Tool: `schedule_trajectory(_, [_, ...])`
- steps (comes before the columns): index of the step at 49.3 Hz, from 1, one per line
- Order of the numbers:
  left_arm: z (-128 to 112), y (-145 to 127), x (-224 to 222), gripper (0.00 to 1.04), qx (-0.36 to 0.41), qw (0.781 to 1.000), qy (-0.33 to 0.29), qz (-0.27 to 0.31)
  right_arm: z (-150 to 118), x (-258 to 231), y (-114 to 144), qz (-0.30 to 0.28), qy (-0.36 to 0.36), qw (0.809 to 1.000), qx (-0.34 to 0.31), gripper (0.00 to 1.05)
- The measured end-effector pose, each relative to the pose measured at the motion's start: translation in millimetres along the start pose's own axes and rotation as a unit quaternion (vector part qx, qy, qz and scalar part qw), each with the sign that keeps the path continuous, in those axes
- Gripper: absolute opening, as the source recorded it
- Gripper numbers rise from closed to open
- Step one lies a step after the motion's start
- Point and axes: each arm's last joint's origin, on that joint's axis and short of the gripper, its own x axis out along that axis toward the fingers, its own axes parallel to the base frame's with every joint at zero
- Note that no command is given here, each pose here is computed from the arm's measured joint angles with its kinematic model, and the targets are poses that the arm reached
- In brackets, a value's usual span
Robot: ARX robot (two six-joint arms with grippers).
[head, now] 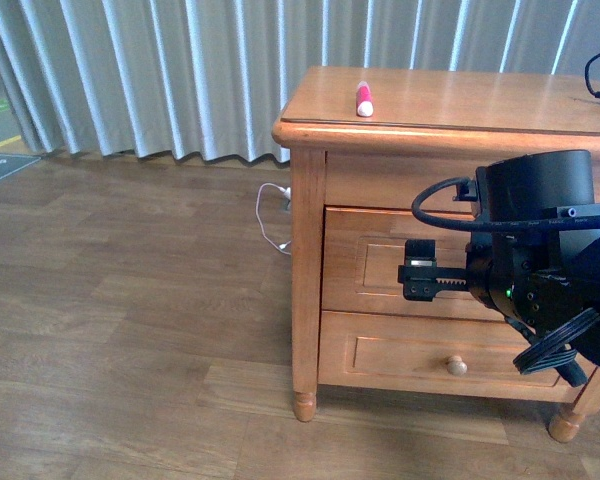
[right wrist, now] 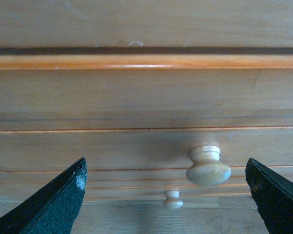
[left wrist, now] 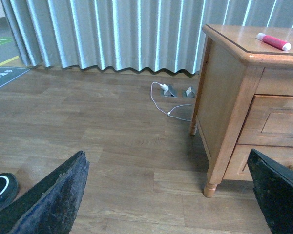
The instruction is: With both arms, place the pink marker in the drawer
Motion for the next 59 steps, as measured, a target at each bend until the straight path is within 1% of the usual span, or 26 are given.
schedule_trajectory(8, [0.0,0.0,0.0,0.98,0.000,1.000,0.000,0.000,3.3,7.1,-6.7,0.000,-0.002,1.000,-0.002,0.96])
schedule_trajectory(52, [0.0,0.0,0.0,0.98,0.000,1.000,0.000,0.000,-1.1,13.3,-10.4,-0.007,0.017,1.000,-0.019,0.96])
schedule_trajectory(57, [0.0,0.0,0.0,0.98,0.000,1.000,0.000,0.000,-1.3,13.7,-11.9,-0.007,0.019,1.000,-0.021,0.89])
schedule_trajectory(59, [0.0,0.0,0.0,0.98,0.000,1.000,0.000,0.000,-1.3,13.9,-12.7,-0.008,0.020,1.000,-0.021,0.82])
